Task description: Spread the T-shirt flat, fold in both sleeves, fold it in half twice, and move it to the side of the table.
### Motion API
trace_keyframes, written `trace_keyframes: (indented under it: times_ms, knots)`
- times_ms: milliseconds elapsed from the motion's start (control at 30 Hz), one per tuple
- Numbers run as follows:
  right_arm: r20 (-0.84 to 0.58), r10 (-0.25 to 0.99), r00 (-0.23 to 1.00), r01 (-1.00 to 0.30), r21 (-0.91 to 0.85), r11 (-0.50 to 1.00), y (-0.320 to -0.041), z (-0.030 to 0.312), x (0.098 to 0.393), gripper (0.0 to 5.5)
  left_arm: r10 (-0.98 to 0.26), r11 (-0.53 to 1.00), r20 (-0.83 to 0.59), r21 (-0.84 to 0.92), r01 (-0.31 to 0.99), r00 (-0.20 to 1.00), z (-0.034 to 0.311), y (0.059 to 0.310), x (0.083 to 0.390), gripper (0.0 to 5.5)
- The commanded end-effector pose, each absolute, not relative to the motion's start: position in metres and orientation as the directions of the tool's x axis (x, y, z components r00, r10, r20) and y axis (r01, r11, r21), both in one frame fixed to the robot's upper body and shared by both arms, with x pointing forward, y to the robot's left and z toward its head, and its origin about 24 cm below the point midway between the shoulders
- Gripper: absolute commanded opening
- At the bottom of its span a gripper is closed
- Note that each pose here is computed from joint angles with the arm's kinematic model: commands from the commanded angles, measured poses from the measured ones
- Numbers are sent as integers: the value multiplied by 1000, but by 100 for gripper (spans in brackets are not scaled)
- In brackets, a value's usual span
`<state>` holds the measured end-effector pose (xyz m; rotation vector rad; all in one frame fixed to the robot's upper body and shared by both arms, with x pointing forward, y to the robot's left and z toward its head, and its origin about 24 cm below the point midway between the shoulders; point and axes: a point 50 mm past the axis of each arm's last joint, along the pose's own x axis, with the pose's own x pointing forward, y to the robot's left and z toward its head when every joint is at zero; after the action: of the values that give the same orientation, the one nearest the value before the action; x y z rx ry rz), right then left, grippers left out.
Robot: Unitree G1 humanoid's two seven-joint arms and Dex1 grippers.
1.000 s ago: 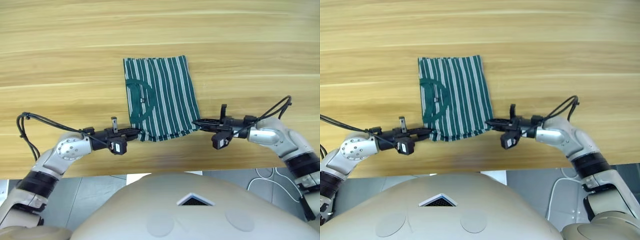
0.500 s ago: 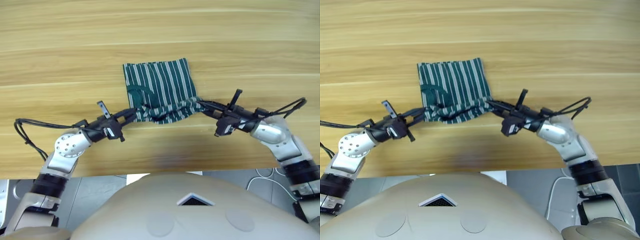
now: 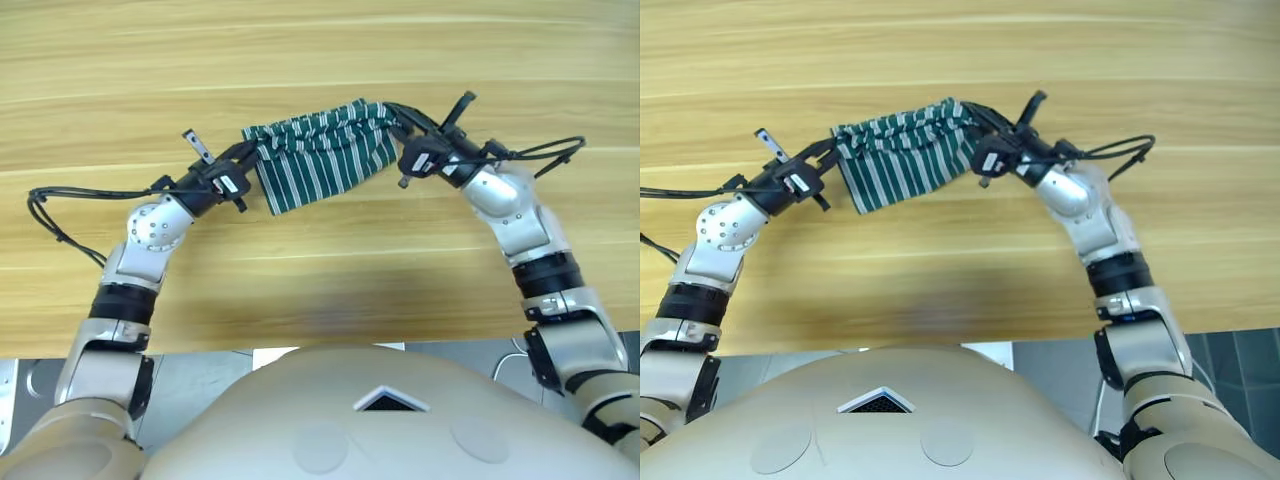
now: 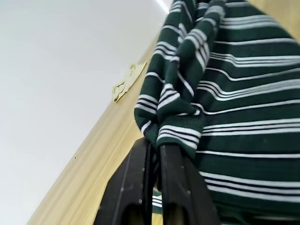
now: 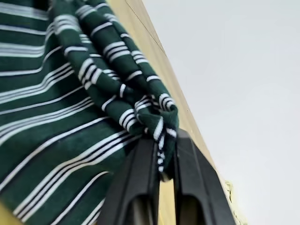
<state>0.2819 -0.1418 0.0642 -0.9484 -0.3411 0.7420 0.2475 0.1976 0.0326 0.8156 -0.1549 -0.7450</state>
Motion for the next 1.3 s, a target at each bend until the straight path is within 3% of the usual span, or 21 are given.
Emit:
trace_keyframes:
  times_ms: [33, 67, 133, 400, 567, 733, 867, 933, 1000, 1133, 1300]
  knots:
    - [-44, 682, 730, -395, -841, 369, -134, 65, 298, 18, -628, 461, -156, 715, 526, 762, 28, 197, 257, 6]
    - [-46, 680, 731, -394, -843, 366, -132, 65, 301, 18, -624, 470, -152, 710, 524, 766, 27, 196, 257, 6]
    - [-51, 675, 736, -391, -846, 362, -127, 62, 308, 75, -613, 488, -146, 703, 517, 776, 25, 196, 258, 63]
    - [-87, 666, 741, -408, -846, 344, -104, 49, 328, 207, -513, 606, -89, 666, 434, 854, 20, 205, 260, 183]
    - [7, 595, 803, -351, -802, 483, -106, 56, 341, 278, -315, 730, -55, 623, 279, 947, 15, 231, 259, 260]
    - [153, 529, 835, -339, -613, 714, -139, 61, 323, 278, -103, 799, -102, 585, 143, 989, -3, 255, 260, 349]
    - [134, 564, 815, -393, -588, 707, -146, 56, 301, 278, 8, 790, -128, 609, 72, 992, -13, 269, 255, 395]
    - [104, 571, 815, -407, -598, 691, -147, 53, 299, 278, -74, 767, -42, 637, 84, 996, -2, 256, 259, 428]
    - [82, 544, 835, -395, -598, 697, -150, 50, 302, 278, -236, 759, 70, 637, 139, 969, 17, 231, 263, 450]
    - [-46, 496, 867, -404, -649, 645, -145, 22, 305, 278, -531, 659, 216, 714, 239, 819, 65, 178, 275, 450]
    - [-132, 502, 854, -444, -689, 573, -126, 4, 310, 278, -770, 447, 136, 812, 375, 624, 77, 130, 270, 450]
